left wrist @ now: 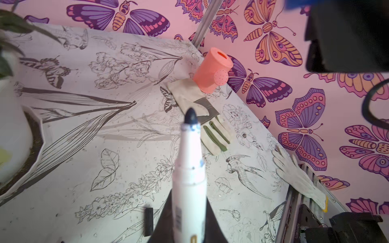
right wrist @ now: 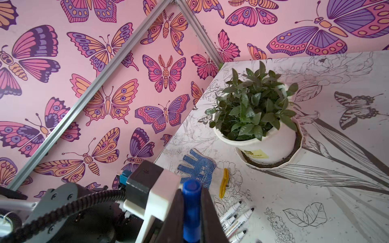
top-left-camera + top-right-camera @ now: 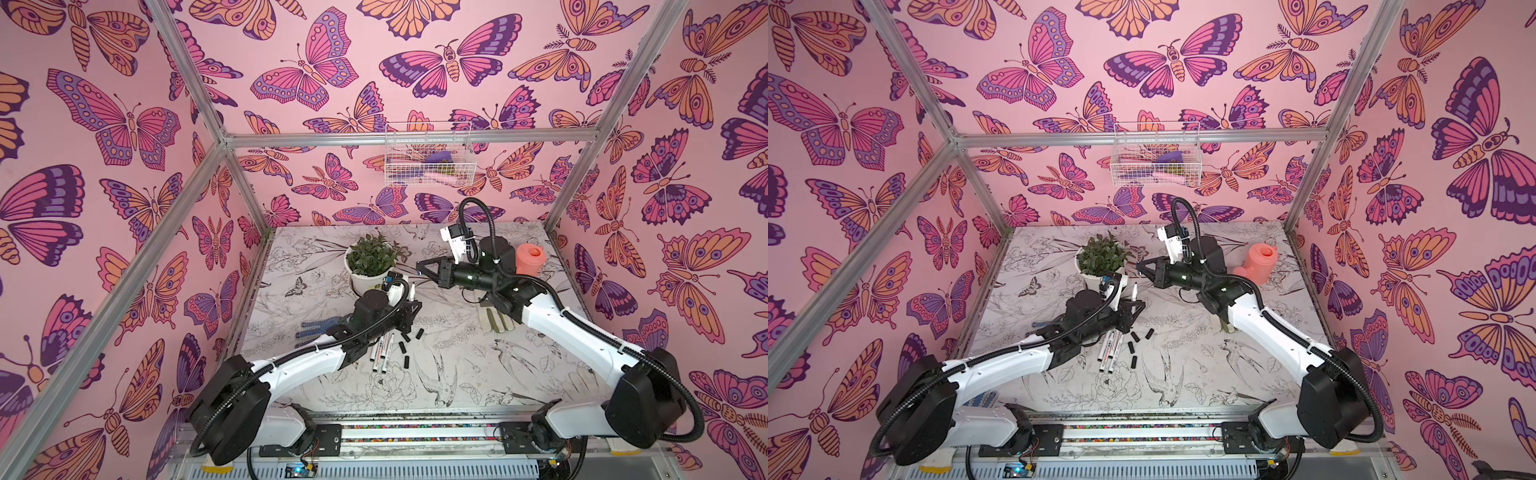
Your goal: Insert the pens into the pen caps
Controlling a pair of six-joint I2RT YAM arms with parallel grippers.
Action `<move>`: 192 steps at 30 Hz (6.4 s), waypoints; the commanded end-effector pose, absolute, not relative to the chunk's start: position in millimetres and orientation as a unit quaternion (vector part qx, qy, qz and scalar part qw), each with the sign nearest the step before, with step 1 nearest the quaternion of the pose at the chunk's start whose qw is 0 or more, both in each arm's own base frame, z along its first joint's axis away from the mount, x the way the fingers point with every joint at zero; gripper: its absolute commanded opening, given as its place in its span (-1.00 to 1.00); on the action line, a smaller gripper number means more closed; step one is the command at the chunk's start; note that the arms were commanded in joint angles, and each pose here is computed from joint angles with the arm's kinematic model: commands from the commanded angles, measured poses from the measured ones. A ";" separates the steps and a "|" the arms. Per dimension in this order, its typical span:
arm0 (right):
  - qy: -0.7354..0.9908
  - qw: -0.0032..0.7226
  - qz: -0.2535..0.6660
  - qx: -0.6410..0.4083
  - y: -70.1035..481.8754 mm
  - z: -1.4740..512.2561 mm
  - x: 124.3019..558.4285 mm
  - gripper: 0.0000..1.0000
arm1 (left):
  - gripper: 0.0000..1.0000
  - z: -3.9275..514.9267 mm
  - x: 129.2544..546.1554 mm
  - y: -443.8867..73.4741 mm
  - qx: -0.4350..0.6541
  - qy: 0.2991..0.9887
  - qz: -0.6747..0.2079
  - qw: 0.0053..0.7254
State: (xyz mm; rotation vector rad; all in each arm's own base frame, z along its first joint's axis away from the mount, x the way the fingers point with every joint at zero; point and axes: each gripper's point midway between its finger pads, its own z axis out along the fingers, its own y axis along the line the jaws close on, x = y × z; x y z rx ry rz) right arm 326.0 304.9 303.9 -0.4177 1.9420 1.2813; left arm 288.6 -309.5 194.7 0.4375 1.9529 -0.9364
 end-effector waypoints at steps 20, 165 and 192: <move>0.760 0.389 0.502 -0.139 307.0 296.0 334.1 -1.00 | -1.00 222.9 282.8 -320.1 0.208 0.747 -0.389 0.497; 0.727 0.357 0.520 -0.270 313.2 308.0 266.8 -0.96 | -1.00 315.7 322.2 -310.1 0.193 0.658 -0.411 0.600; 0.721 0.403 0.489 -0.281 301.4 337.1 264.6 -0.32 | -1.00 313.2 296.1 -314.2 0.225 0.589 -0.365 0.685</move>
